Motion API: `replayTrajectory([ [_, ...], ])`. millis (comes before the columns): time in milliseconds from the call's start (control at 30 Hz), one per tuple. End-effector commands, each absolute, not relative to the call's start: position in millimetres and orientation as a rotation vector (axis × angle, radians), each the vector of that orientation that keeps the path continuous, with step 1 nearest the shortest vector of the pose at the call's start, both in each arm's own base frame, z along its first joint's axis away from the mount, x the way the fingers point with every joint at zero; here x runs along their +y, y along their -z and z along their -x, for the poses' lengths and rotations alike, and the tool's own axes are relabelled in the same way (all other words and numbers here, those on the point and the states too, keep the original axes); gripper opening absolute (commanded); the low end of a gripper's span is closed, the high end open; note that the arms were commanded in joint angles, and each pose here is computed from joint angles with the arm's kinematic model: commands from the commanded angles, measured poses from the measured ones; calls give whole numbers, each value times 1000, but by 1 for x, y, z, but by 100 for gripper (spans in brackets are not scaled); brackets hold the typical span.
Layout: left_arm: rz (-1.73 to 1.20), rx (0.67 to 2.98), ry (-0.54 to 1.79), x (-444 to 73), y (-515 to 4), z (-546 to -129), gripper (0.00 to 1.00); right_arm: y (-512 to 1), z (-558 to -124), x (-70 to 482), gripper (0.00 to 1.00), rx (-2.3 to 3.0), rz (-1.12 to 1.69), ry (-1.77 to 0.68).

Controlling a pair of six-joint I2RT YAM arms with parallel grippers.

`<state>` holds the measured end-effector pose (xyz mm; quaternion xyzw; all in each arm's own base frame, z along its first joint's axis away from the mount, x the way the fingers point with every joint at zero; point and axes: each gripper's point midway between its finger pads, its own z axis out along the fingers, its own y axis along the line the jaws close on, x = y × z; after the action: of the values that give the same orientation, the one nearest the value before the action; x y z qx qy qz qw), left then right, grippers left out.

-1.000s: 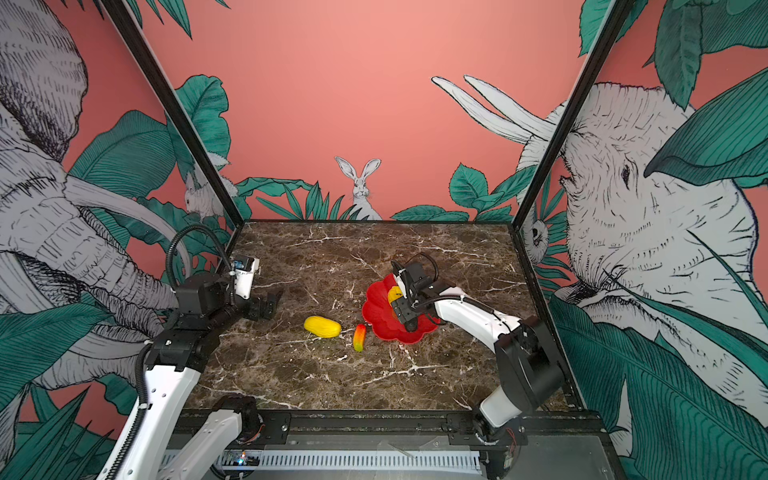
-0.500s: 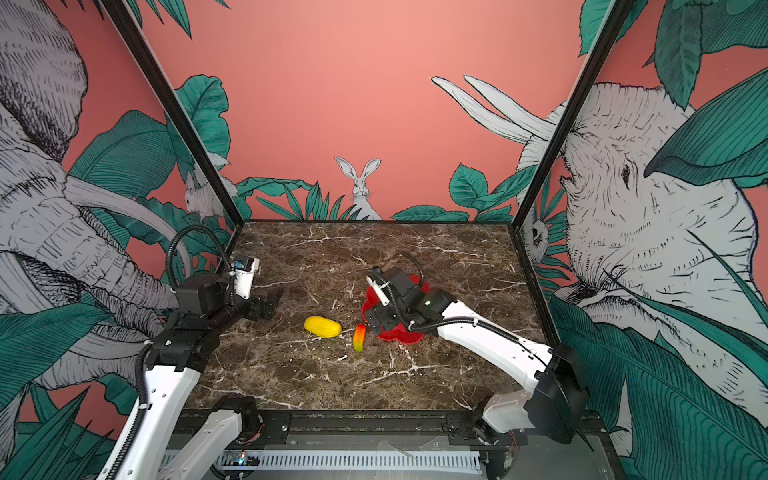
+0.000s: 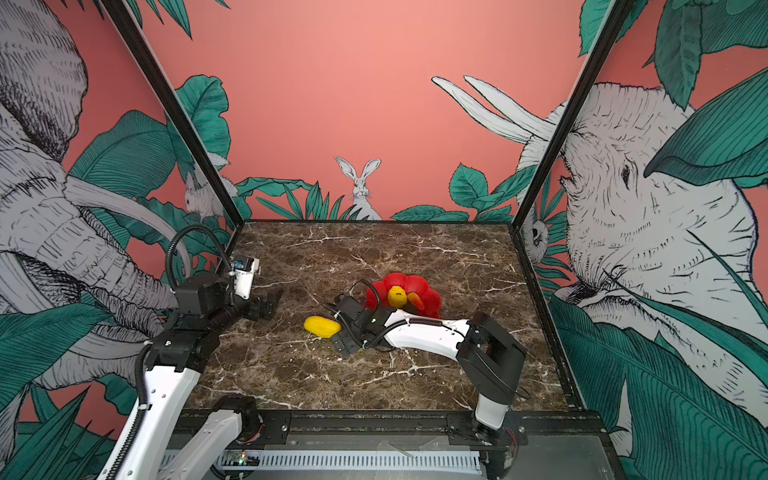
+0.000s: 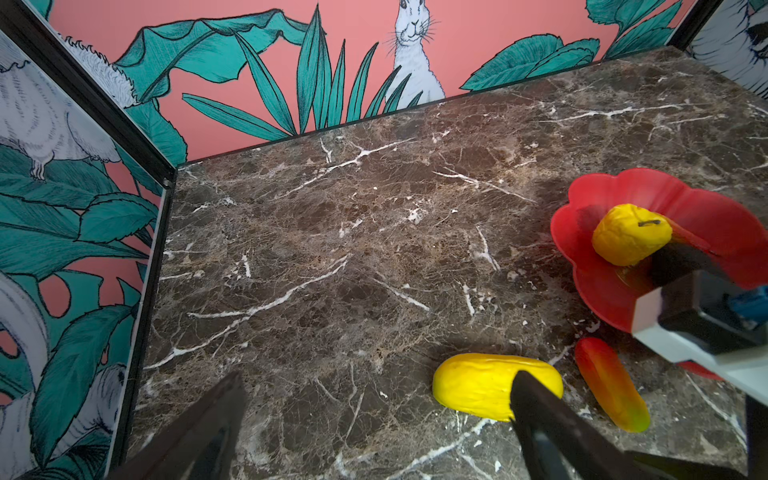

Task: Place and organize the fake fruits in the fruit bowl
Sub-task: 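Grasp the red-orange fruit nearer the robot with the right gripper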

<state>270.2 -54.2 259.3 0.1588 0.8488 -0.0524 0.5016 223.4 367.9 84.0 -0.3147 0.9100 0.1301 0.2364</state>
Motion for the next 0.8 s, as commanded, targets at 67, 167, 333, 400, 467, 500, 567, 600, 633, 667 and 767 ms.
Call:
replayTrajectory([
  [67,-403,2027,126,-56,-262,-265,100,-76,-232,370,96,2500,751,-334],
  [167,-403,2028,125,-56,-262,-266,100,-69,-233,368,89,2516,734,-319],
  [333,-406,2032,126,-56,-262,-266,100,-61,-234,366,80,2531,730,-295],
  [400,-405,2029,125,-56,-262,-266,100,-57,-233,366,76,2540,728,-287],
  [467,-404,2030,125,-56,-261,-266,100,-54,-234,364,74,2549,723,-273],
  [500,-404,2028,124,-56,-262,-266,100,-53,-234,363,74,2553,719,-266],
  [567,-405,2029,126,-56,-262,-266,100,-50,-234,361,73,2561,713,-248],
  [600,-405,2030,126,-56,-262,-266,100,-50,-234,360,73,2565,711,-242],
  [633,-405,2029,127,-56,-262,-266,100,-48,-235,359,73,2568,711,-237],
  [667,-405,2027,126,-56,-262,-266,100,-46,-235,359,72,2572,709,-236],
  [767,-405,2028,125,-56,-262,-265,100,-42,-235,359,68,2582,716,-235],
])
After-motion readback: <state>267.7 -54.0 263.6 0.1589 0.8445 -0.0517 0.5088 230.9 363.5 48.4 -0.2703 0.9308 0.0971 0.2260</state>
